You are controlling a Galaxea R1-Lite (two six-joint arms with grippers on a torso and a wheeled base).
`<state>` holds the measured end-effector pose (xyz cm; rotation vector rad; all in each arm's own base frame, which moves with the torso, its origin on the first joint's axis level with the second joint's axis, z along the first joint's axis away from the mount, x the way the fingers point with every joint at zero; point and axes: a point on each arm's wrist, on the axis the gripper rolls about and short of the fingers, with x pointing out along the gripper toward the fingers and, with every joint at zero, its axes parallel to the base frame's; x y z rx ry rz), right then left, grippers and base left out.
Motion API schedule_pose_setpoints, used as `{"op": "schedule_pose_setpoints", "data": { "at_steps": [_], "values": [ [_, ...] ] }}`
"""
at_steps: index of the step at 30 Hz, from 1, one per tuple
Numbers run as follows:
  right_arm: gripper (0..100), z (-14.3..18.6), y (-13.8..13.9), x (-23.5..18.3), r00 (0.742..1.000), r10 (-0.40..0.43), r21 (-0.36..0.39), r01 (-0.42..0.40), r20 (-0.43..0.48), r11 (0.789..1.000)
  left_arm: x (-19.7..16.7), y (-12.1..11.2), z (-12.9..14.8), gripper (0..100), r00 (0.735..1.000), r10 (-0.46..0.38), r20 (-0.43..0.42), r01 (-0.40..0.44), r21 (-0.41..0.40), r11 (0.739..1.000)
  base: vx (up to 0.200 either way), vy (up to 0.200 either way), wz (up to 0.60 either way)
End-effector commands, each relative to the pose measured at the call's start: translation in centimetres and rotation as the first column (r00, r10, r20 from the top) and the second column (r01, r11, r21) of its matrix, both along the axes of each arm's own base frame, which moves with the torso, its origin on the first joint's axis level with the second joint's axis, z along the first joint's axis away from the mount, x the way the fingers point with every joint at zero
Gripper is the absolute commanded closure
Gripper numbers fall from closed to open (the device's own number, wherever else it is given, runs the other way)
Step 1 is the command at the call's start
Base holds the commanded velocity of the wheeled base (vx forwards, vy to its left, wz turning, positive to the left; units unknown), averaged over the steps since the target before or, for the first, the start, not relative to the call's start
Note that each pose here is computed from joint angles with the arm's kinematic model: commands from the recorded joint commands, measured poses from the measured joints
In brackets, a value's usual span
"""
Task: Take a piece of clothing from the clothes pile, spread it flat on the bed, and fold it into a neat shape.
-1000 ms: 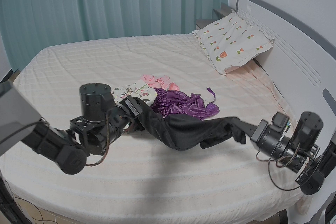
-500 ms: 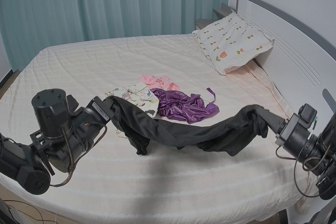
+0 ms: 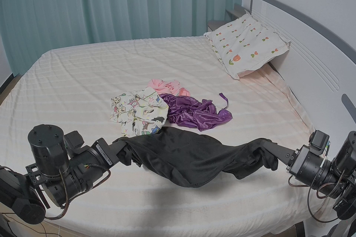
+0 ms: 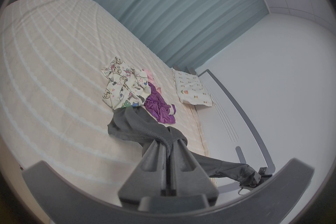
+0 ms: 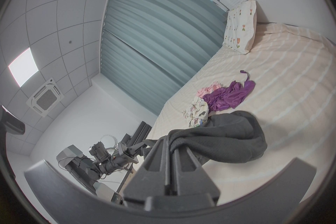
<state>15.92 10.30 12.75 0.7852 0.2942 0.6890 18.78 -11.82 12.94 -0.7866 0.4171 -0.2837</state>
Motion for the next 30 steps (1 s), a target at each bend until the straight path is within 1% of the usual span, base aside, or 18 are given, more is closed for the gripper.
{"op": "schedule_pose_setpoints", "data": {
  "at_steps": [1,7,10,12,13,15,20,23,25,29,30],
  "values": [
    [100,-1.2,1.3,-0.2,0.997,0.063,-0.032,-0.065,-0.047,0.997,-0.4,-1.6,-1.2,100,0.997,-0.068,-0.047,0.069,0.028,0.997,0.0,0.0,0.0],
    [100,-1.5,1.9,-0.2,0.995,0.084,-0.039,-0.087,-0.058,0.995,-0.3,-2.2,-2.0,100,0.994,-0.08,-0.073,0.084,0.047,0.995,0.0,0.0,0.0],
    [100,-1.6,2.1,-0.2,0.994,0.092,-0.041,-0.094,-0.064,0.995,-0.1,-2.4,-2.7,100,0.991,-0.082,-0.102,0.088,0.052,0.995,0.0,0.0,0.0],
    [100,-1.5,2.0,-0.3,0.994,0.089,-0.034,-0.091,-0.064,0.995,0.2,-2.6,-3.0,100,0.99,-0.064,-0.123,0.068,0.031,0.997,0.0,0.0,0.0],
    [100,-1.4,1.9,-0.4,0.994,0.09,-0.032,-0.092,-0.061,0.995,0.3,-2.6,-2.9,100,0.991,-0.053,-0.126,0.055,0.01,0.998,0.0,0.0,0.0],
    [100,-1.3,1.9,-0.5,0.995,0.089,-0.03,-0.091,-0.053,0.995,0.6,-2.7,-2.6,100,0.992,-0.039,-0.118,0.039,-0.004,0.999,0.0,0.0,0.0],
    [100,-1.2,1.8,-0.6,0.995,0.092,-0.029,-0.094,-0.048,0.995,0.6,-2.6,-2.7,100,0.992,-0.036,-0.119,0.036,-0.003,0.999,0.0,0.0,0.0],
    [100,-1.2,1.8,-0.5,0.995,0.091,-0.029,-0.092,-0.048,0.995,0.7,-2.5,-2.6,100,0.993,-0.021,-0.116,0.021,-0.008,1.0,-0.2,0.0,0.0],
    [100,-1.1,1.8,-0.5,0.995,0.089,-0.027,-0.091,-0.048,0.996,0.7,-2.5,-2.4,100,0.993,-0.008,-0.118,0.004,-0.033,0.999,-0.2,0.0,0.0],
    [100,-1.2,1.8,-0.4,0.995,0.085,-0.025,-0.086,-0.05,0.996,0.8,-2.5,-2.3,100,0.994,0.02,-0.112,-0.024,-0.029,0.999,-0.2,0.0,0.0],
    [100,-1.2,1.8,-0.4,0.995,0.085,-0.025,-0.086,-0.05,0.996,0.8,-2.5,-2.2,100,0.994,0.021,-0.108,-0.025,-0.029,0.999,0.0,0.0,0.0]
  ]
}}
